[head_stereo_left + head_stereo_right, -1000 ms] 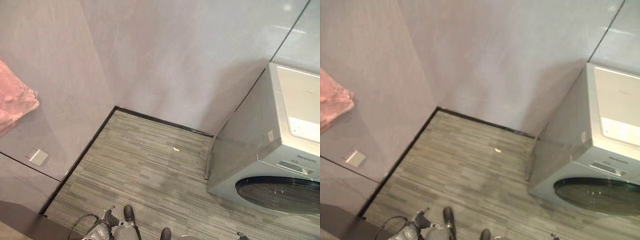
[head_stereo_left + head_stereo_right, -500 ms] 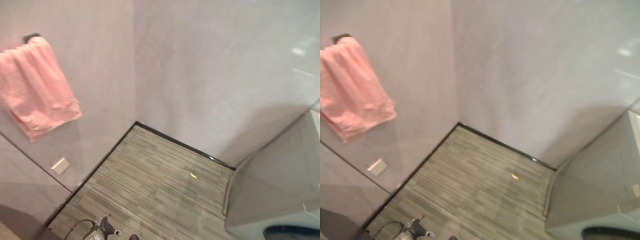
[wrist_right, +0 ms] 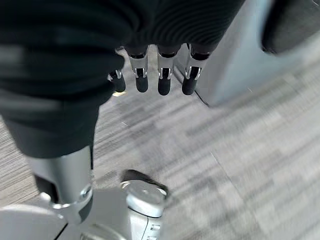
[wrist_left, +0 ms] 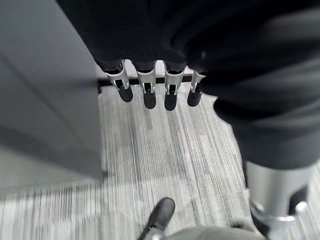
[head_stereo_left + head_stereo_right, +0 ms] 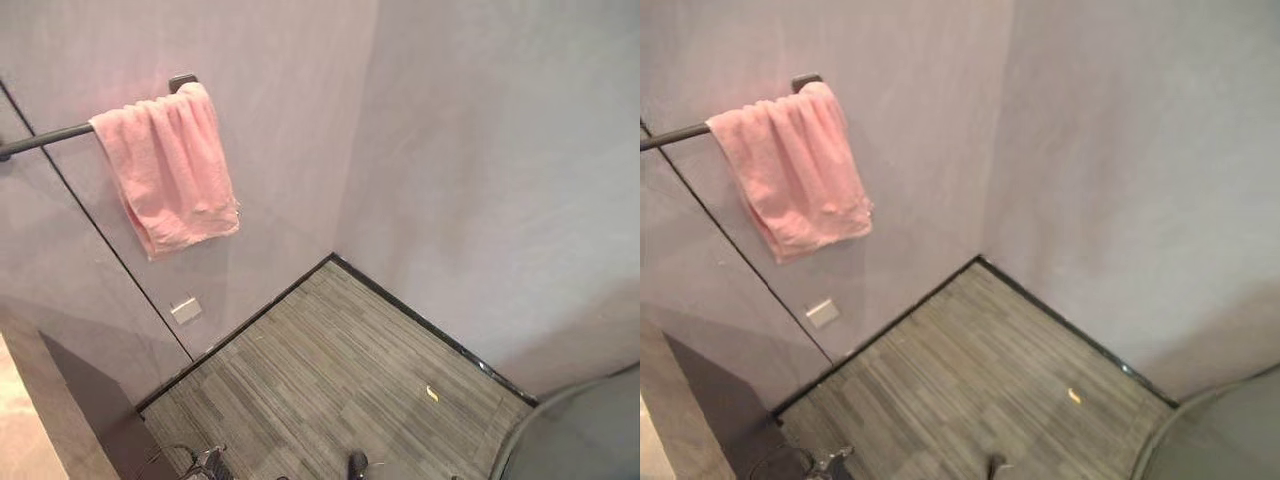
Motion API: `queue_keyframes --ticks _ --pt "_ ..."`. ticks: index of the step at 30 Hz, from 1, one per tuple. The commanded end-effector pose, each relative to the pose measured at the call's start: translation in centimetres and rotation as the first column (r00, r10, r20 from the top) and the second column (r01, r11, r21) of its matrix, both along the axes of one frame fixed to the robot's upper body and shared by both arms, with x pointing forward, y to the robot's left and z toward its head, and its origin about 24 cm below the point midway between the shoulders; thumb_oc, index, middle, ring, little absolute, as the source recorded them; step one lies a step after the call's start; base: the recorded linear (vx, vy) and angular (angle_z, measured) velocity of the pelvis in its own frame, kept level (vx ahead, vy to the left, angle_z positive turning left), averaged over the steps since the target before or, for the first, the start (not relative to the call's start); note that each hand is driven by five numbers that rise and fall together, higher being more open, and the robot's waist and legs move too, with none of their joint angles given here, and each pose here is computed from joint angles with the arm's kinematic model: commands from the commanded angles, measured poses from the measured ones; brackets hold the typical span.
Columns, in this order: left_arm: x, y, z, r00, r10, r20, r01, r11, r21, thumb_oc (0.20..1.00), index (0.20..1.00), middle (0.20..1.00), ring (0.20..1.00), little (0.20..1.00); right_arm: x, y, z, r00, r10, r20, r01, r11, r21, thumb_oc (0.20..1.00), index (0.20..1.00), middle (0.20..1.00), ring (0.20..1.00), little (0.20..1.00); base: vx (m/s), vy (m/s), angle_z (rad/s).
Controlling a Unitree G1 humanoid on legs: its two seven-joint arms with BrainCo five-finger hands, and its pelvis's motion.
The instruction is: Put brush and paste in cup on sink, flatten towel.
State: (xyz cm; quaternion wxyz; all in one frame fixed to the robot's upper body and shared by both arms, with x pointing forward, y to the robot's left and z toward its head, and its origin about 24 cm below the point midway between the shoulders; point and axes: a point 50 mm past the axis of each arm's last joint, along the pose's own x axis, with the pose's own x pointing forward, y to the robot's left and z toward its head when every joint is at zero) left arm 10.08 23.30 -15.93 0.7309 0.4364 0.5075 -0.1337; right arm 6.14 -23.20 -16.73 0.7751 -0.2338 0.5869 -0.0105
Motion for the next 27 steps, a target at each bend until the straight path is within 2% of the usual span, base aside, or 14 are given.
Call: queue_keyframes --ticks 1,9,15,23,27 --pt "0.3 0.3 0.1 1.000 0.026 0.017 -0.025 1.000 -0.013 1.000 1.000 1.000 1.000 1.000 1.7 -1.0 0.6 0.998 0.018 0.055 -0.017 1.000 -0.018 1.000 1.000 1.000 1.000 1.000 0.35 -0.133 1.07" --pt "-0.1 0.1 0.0 0.999 0.041 0.003 -0.041 0.999 -0.018 1.000 1.000 1.000 1.000 1.000 0.7 -1.9 0.6 0.999 0.036 0.003 -0.036 0.999 -0.039 1.000 1.000 1.000 1.000 1.000 0.20 -0.148 0.86" --pt "1.0 0.0 0.3 0.998 0.043 0.044 -0.042 0.999 -0.025 1.000 1.000 1.000 1.000 1.000 2.1 -3.1 1.2 0.998 -0.009 0.070 0.014 0.998 -0.064 1.000 1.000 1.000 1.000 1.000 0.14 -0.156 0.66" --pt "1.3 0.7 0.6 0.996 0.053 0.073 -0.051 0.998 -0.020 1.000 1.000 1.000 1.000 1.000 2.7 -2.2 1.2 0.995 0.060 0.085 -0.057 0.998 -0.041 1.000 1.000 1.000 1.000 1.000 0.08 -0.118 0.24" --pt "1.5 1.4 0.8 0.988 0.116 0.099 -0.114 0.993 -0.027 1.000 1.000 1.000 1.000 1.000 2.5 -1.6 0.9 0.994 0.089 0.069 -0.087 0.996 -0.026 1.000 1.000 1.000 1.000 1.000 0.04 -0.136 -0.03"
